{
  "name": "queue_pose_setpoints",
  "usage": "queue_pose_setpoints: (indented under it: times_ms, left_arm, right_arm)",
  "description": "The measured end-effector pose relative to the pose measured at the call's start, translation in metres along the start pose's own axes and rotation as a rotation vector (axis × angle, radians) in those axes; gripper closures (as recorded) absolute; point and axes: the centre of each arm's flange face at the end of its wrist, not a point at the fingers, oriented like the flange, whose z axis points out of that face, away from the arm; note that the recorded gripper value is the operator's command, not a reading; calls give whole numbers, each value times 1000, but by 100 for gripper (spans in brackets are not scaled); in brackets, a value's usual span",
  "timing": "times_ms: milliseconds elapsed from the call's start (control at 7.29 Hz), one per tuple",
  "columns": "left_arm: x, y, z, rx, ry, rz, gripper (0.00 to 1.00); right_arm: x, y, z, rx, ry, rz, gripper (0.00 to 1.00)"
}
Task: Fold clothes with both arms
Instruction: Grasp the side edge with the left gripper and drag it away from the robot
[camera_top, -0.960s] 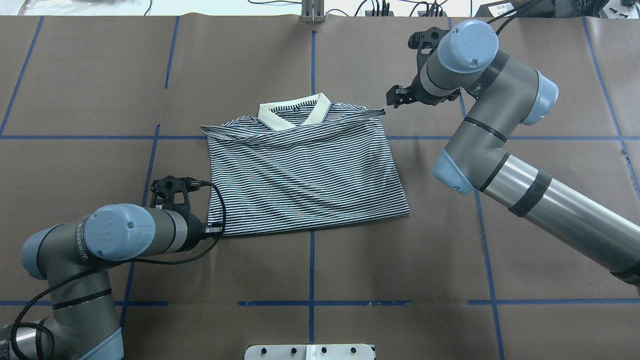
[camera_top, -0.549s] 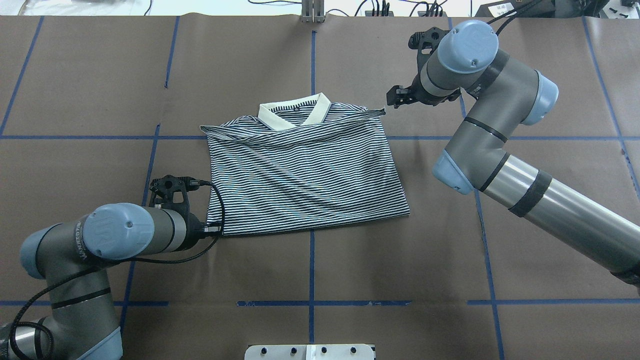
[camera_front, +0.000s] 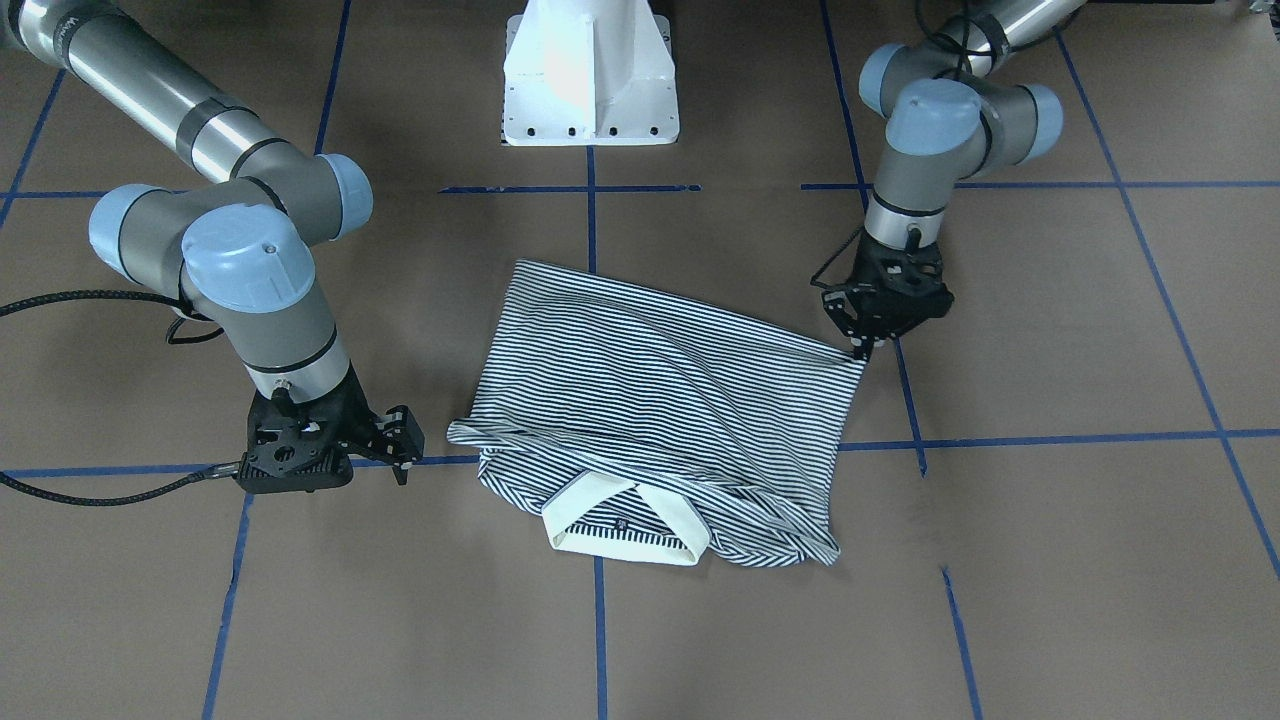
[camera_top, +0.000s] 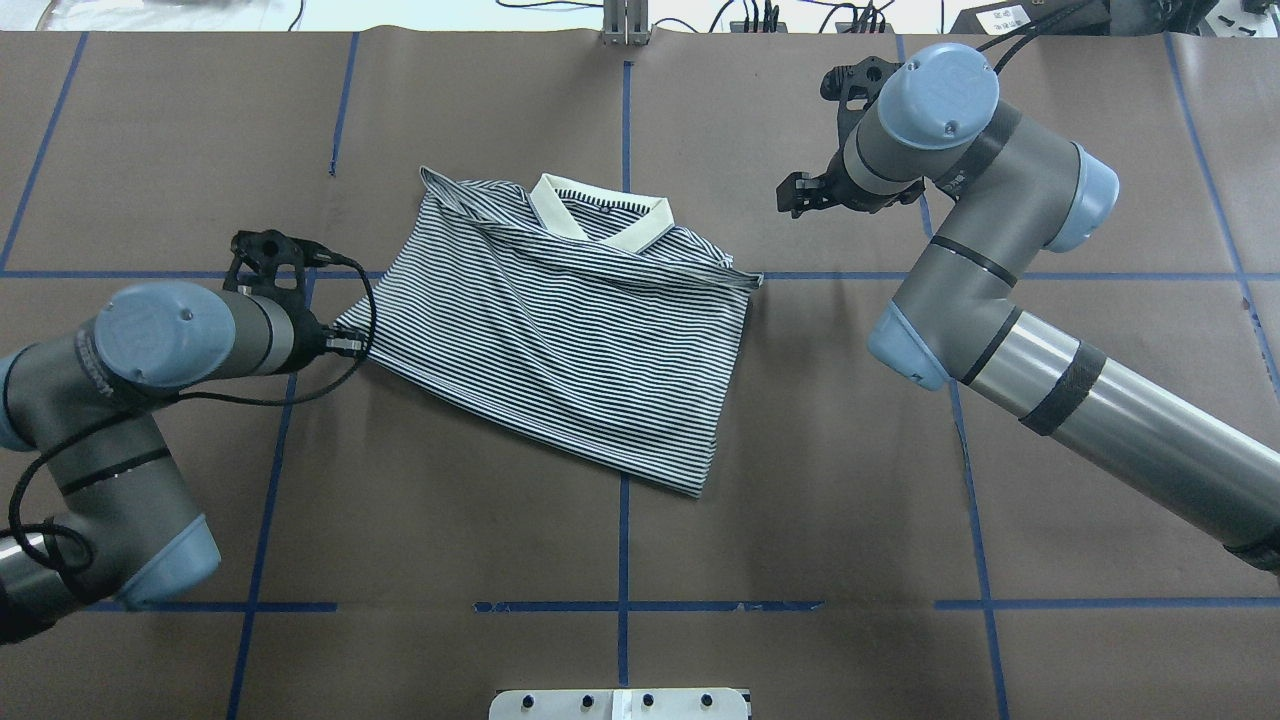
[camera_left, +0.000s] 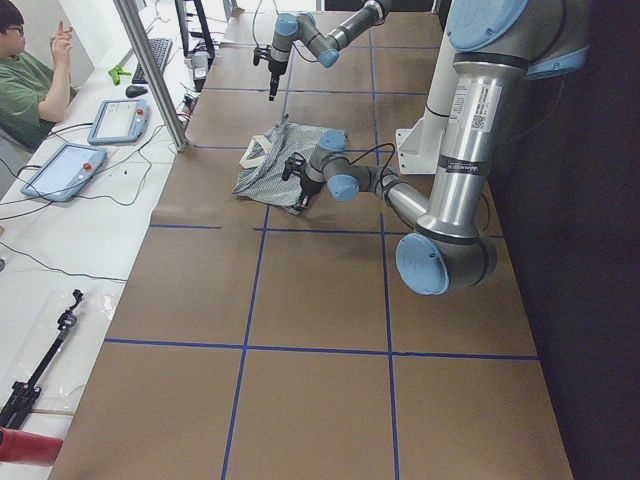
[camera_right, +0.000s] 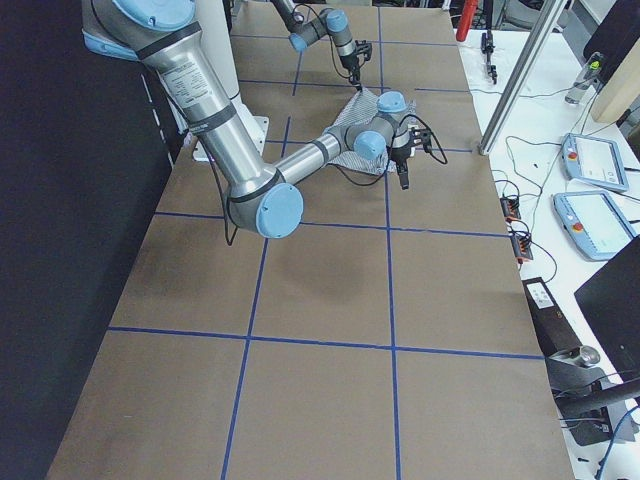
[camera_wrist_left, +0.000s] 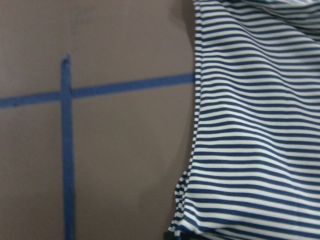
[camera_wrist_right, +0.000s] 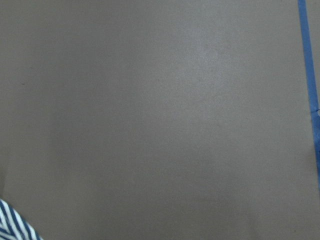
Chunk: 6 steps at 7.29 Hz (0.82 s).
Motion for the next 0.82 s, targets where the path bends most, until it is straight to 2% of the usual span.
queue_pose_setpoints:
  times_ms: [412, 549, 686, 823]
  left_arm:
    - [-46, -142, 76, 117, -82, 12, 100]
    - [-56, -173, 93, 143, -93, 22, 100]
    - [-68, -190, 102, 157, -103, 36, 1]
    - [-75, -195, 105, 162, -109, 47, 0]
  right_arm:
    - [1, 0, 1, -1, 3, 1, 0]
    - [1, 0, 1, -1, 3, 2, 0]
    - [1, 0, 1, 0, 4, 3, 0]
    - [0, 0, 2, 0, 4, 8, 0]
